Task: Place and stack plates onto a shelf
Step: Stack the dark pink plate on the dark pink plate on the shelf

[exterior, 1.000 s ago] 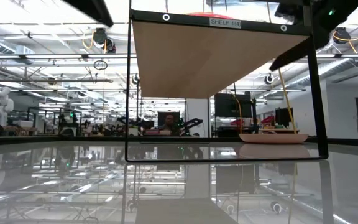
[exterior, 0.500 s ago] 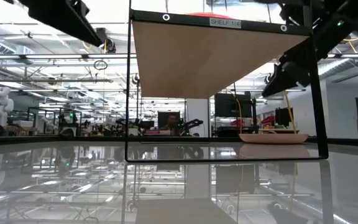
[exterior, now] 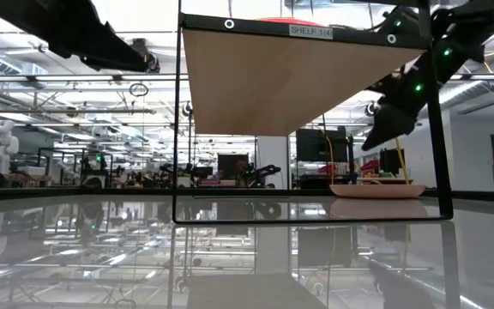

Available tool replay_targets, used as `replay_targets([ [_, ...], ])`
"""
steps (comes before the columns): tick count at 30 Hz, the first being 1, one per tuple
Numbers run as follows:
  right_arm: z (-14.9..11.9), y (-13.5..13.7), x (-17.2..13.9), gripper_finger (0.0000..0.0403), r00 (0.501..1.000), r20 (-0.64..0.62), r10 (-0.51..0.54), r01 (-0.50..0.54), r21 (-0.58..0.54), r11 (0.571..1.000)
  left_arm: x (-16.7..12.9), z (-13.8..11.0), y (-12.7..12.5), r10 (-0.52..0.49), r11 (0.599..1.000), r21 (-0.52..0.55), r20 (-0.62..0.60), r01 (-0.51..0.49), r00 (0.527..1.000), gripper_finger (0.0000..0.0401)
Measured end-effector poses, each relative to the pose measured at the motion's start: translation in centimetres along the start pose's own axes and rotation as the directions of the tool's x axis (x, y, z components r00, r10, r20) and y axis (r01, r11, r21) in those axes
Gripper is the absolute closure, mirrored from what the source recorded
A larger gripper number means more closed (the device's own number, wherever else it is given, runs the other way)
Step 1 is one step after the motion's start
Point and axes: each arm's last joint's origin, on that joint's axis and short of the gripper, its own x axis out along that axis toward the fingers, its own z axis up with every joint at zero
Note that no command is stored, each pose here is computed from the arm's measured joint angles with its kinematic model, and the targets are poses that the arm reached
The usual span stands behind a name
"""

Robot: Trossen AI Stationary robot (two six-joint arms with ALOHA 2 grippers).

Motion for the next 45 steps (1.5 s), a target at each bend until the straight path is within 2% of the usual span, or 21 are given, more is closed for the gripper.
replay_targets([
  [8, -0.7, 0.3, 2.8, 0.0305, 0.993, -0.118, -0.021, 0.022, 0.001, 1.0, 0.4, 0.2, 0.3, 0.008, 1.0, -0.028, 0.02, -0.008, 1.0, 0.0256],
  [14, -1.1, 0.4, 3.6, 0.0302, 0.983, -0.168, -0.071, 0.061, -0.064, 0.996, 0.4, 0.2, 0.2, -0.015, 1.0, -0.026, 0.023, 0.016, 1.0, 0.0256],
  [23, -1.1, 0.4, 3.7, 0.0228, 0.981, -0.171, -0.094, 0.077, -0.104, 0.992, 0.4, 0.3, 0.2, -0.019, 0.999, -0.029, 0.027, 0.019, 0.999, 0.0256],
  [26, -1.2, 0.4, 3.7, 0.0219, 0.979, -0.179, -0.092, 0.075, -0.104, 0.992, 0.4, 0.3, 0.2, -0.019, 0.999, -0.028, 0.027, 0.019, 0.999, 0.0256],
  [45, -2.9, 0.6, 5.8, 0.0261, 0.944, -0.292, -0.153, 0.123, -0.116, 0.986, 0.6, 0.4, 0.6, 0.001, 1.0, 0.004, 0.036, -0.001, 0.999, 0.0256],
])
